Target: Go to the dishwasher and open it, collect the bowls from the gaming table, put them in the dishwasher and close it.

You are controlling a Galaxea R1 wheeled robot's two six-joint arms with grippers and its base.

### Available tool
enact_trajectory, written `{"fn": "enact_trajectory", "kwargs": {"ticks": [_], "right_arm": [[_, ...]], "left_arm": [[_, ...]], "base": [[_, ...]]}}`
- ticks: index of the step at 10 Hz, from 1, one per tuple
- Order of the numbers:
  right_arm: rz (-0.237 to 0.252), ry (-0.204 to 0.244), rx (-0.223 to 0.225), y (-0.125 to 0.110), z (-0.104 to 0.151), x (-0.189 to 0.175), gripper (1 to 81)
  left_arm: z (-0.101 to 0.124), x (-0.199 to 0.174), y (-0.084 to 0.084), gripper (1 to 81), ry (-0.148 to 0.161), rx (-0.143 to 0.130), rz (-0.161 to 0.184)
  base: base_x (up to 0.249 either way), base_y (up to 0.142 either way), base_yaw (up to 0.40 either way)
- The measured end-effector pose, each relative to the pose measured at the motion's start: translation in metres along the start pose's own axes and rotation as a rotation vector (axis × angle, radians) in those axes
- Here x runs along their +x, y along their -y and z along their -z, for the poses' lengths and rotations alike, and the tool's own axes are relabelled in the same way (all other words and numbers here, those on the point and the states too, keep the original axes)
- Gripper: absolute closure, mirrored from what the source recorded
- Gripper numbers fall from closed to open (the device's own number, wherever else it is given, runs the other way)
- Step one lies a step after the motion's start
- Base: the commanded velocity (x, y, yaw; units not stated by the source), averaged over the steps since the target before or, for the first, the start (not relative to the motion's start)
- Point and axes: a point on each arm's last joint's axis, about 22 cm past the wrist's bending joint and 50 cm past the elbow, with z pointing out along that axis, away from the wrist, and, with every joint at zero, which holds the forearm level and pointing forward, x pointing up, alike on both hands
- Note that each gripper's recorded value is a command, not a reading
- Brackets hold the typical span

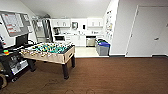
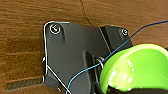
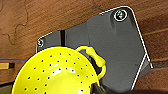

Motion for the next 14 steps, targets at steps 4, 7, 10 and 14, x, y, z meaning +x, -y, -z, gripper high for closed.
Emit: {"fn": "enact_trajectory", "kwargs": {"ticks": [4,7,10,14], "right_arm": [[0.001,0.001,0.008,0.012,-0.006,-0.002,81.1],[0.006,-0.001,-0.012,0.0,-0.003,-0.001,81.1],[0.006,-0.002,-0.011,0.001,-0.004,-0.001,81.1],[0.006,-0.001,-0.012,0.0,-0.004,-0.001,81.1]], "left_arm": [[-0.004,0.0,-0.002,81.1,0.01,0.008,0.001],[-0.002,0.0,0.001,81.1,0.011,0.013,-0.001],[-0.002,0.0,0.002,81.1,0.01,0.013,-0.001],[-0.001,0.0,0.003,81.1,0.01,0.014,-0.002]], "base": [[0.128,0.0,0.0],[0.128,0.0,0.0],[0.128,0.0,0.0],[0.13,0.0,0.0]]}}
